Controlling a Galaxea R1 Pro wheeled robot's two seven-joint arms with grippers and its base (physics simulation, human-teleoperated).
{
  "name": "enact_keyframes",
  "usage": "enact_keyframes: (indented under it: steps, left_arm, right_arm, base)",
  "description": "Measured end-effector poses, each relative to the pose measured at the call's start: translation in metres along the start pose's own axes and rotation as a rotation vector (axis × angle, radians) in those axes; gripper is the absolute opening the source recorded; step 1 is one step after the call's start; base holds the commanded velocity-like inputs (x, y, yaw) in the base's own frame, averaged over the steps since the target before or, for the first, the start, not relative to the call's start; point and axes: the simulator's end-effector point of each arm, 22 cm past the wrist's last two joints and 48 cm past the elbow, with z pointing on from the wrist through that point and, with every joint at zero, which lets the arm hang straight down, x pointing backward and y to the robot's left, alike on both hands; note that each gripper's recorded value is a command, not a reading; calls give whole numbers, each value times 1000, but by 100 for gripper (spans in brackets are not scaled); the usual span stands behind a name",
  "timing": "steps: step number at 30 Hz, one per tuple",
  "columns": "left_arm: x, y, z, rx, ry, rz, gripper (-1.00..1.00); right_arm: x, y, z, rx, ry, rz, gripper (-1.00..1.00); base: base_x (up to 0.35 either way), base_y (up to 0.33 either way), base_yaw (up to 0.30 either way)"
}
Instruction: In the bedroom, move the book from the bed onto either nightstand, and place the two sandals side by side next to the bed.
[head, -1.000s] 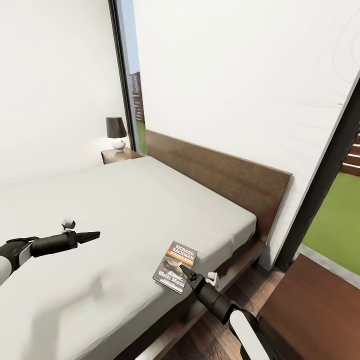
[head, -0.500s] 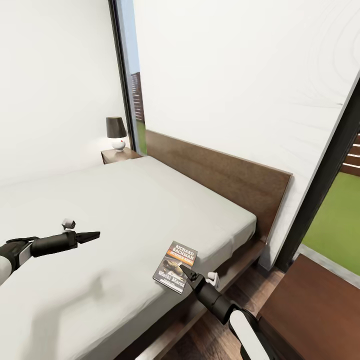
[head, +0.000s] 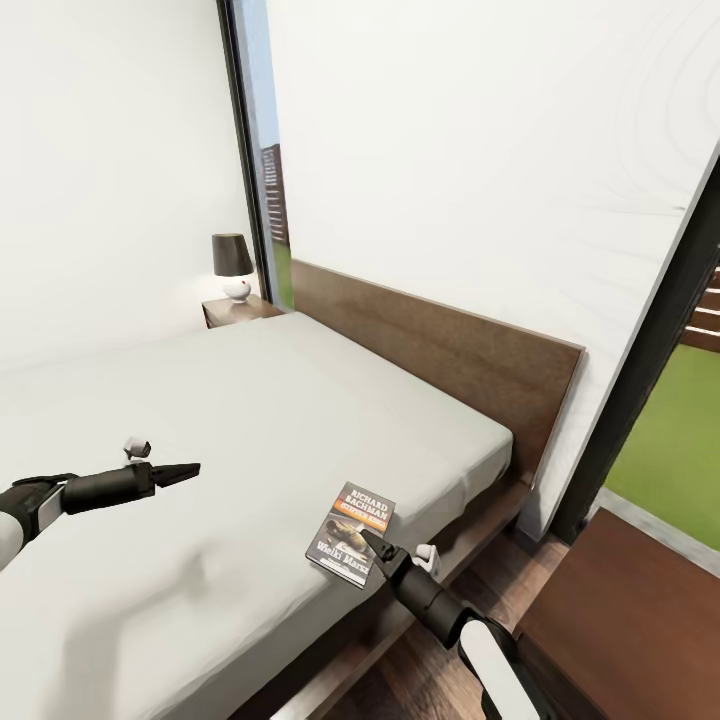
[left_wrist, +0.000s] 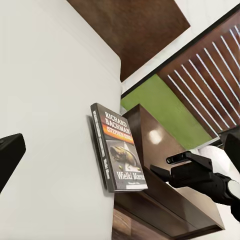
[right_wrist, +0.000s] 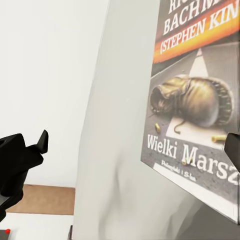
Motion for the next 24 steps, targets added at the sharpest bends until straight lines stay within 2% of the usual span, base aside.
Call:
enact_keyframes:
  steps: [14, 24]
  left_arm:
    - [0, 0, 0, 0, 0, 0, 100]
    - [0, 0, 0, 0, 0, 0, 100]
  right_arm:
    - [-4, -25, -1, 114, -17, 0, 100]
    - [-5, -30, -2, 137, -25, 0, 100]
  base:
    - [0, 0, 0]
    - [0, 0, 0]
